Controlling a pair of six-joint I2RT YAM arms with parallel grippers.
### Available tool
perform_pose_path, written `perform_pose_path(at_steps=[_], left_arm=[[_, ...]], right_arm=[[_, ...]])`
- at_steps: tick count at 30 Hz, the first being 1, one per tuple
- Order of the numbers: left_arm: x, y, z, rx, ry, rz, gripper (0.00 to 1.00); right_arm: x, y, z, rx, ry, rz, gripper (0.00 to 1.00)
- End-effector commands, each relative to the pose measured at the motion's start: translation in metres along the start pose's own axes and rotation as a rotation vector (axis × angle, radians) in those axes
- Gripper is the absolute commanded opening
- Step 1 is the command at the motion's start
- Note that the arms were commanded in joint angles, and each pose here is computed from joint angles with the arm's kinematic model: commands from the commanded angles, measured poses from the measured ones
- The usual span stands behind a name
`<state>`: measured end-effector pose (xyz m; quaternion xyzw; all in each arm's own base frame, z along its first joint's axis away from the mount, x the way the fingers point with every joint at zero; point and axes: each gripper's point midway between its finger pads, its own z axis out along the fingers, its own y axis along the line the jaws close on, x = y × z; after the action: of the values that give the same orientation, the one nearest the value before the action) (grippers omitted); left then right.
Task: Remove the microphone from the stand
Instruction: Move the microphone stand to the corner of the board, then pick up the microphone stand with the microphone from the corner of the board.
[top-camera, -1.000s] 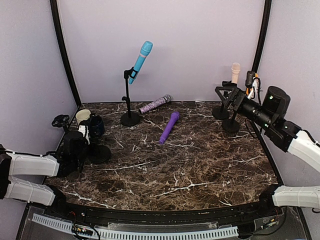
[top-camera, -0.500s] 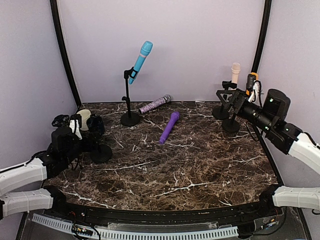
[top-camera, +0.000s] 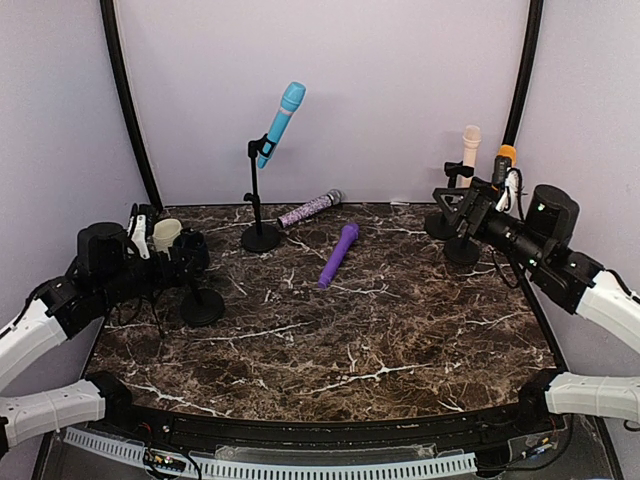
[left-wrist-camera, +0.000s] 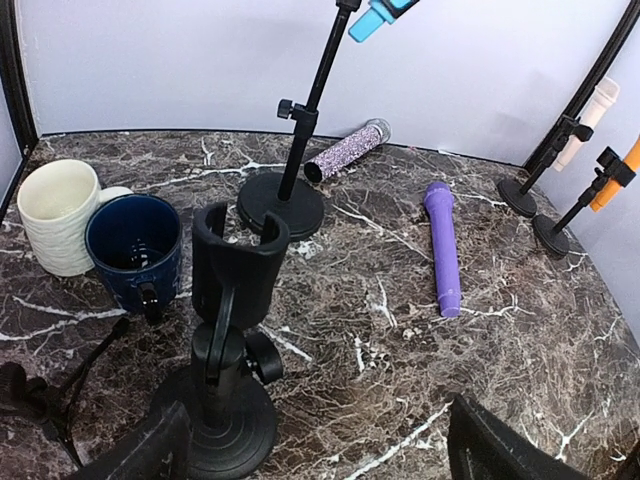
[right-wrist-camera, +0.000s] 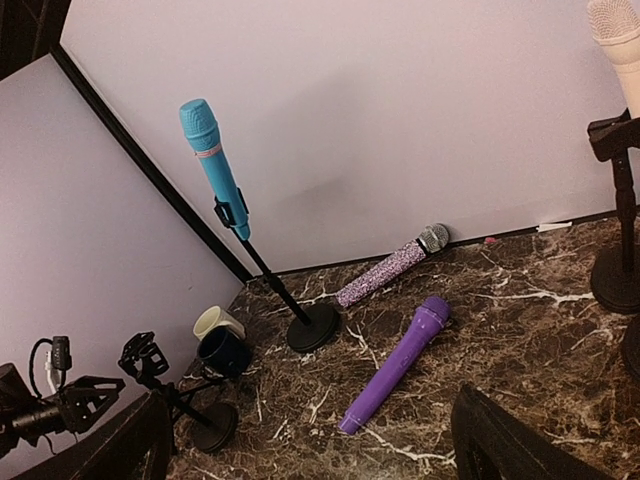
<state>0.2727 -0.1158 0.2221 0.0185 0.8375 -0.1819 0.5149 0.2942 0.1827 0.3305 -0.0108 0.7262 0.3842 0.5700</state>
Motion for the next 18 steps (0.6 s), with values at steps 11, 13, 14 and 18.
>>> perform_pose_path(at_steps=[11,13,14,18], left_arm=[[-0.057,-0.029,-0.027,0.037,0.078,0.085,0.91],[-0.064,-0.034,-0.02,0.045,0.082,0.096,0.91],[-0.069,-0.036,-0.017,0.05,0.073,0.105,0.91],[-0.09,-0.051,0.011,0.082,0.058,0.143,0.92]], right_arm=[[-0.011,0.006,-0.01,-0.014,-0.055,-0.019,0.99],[-0.011,0.006,-0.01,-0.015,-0.055,-0.02,0.99],[-0.011,0.006,-0.011,-0.016,-0.055,-0.02,0.98],[-0.011,0.007,-0.012,-0.028,-0.06,-0.015,0.98]])
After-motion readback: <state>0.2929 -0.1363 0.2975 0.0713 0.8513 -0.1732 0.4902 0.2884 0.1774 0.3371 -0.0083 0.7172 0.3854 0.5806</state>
